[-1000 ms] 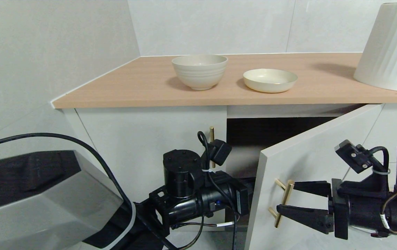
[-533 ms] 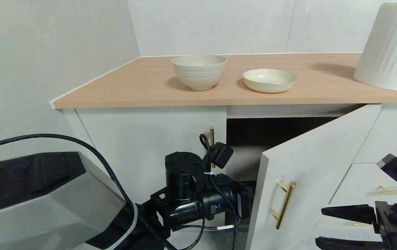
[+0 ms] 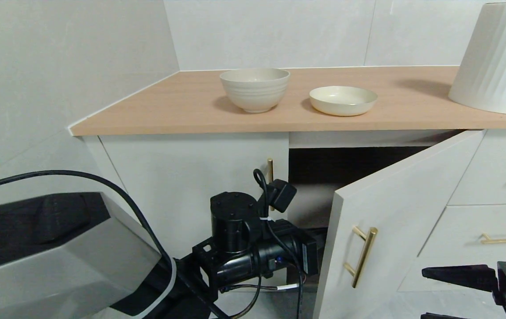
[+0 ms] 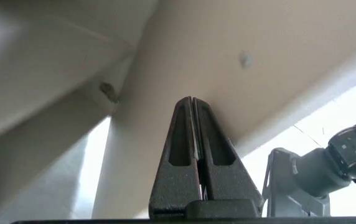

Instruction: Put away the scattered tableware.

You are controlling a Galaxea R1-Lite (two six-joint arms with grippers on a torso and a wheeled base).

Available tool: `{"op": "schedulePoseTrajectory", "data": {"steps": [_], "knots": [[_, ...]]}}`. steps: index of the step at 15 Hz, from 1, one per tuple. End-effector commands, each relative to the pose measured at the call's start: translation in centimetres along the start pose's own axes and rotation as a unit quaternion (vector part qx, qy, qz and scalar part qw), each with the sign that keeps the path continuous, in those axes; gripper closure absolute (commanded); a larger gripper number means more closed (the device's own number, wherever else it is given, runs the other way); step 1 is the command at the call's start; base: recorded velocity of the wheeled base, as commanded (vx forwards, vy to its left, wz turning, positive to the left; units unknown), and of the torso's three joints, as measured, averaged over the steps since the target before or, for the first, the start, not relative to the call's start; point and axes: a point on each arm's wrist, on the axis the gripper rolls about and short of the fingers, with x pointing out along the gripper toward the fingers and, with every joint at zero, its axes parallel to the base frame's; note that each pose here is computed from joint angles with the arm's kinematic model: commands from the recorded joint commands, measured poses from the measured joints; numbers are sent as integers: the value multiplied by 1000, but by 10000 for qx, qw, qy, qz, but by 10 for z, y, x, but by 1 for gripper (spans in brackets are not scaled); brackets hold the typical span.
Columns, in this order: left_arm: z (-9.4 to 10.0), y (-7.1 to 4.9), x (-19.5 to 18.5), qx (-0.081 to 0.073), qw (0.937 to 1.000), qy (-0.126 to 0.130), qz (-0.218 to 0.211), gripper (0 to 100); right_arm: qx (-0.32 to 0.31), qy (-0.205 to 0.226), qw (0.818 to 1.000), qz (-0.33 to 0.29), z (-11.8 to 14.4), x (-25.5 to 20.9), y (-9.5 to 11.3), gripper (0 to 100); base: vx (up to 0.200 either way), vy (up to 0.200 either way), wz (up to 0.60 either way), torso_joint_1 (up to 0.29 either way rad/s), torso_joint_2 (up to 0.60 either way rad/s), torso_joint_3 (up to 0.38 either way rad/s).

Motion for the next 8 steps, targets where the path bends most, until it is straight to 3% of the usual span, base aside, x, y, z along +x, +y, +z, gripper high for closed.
{"op": "schedulePoseTrajectory", "data": {"steps": [1, 8], "knots": [[-1, 1, 1, -7, 10000, 22, -13, 100, 17, 36, 10000, 4, -2, 1, 0, 0, -200, 0, 0, 2, 2, 12], [6, 9, 26, -18, 10000, 29, -10, 100, 14, 42, 10000, 4, -4, 0, 0, 0, 0, 0, 0, 0, 0, 0]]}}
